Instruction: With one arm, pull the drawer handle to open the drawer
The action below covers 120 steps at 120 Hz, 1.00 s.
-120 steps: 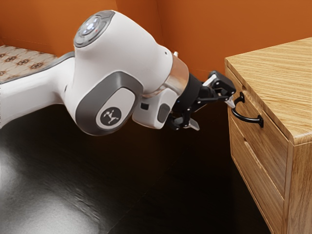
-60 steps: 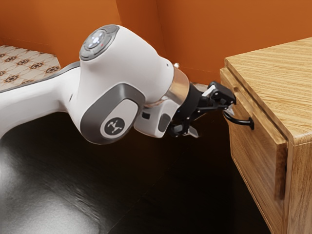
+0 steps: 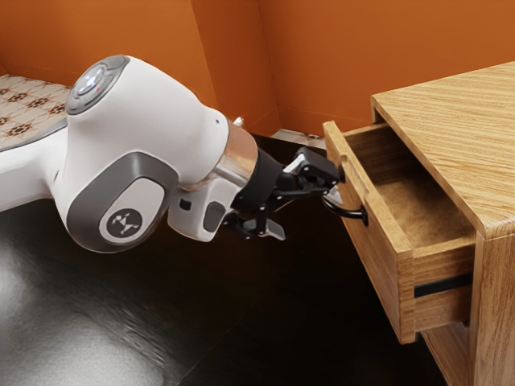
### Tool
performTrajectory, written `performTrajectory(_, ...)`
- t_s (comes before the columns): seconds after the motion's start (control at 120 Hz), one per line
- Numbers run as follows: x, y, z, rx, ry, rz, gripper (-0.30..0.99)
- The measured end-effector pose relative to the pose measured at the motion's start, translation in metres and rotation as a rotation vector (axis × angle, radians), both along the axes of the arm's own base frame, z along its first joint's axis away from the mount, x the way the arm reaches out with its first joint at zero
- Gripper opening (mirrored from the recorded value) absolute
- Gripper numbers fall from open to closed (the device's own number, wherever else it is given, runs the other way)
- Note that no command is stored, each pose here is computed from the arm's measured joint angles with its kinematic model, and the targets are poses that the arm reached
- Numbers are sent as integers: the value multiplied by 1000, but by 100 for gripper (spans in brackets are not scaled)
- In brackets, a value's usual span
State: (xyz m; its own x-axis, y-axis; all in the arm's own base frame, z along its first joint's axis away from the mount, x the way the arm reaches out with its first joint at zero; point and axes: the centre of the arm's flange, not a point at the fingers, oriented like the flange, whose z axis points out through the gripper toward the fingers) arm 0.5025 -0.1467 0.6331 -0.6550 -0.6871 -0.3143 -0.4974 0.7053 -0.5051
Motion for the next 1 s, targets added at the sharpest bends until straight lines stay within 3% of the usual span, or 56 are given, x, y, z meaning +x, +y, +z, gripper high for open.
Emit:
performTrajectory(0.233,-21,27,10,-12,16,18,69)
performTrajectory(0.367,-28,35,8,4,57,22,69)
performTrajectory(0.467,-39,46,0,-1,91,32,79)
performTrajectory(0.692,-67,67,2,-6,115,38,69)
performTrajectory(1.0,-81,91,2,-5,135,58,69)
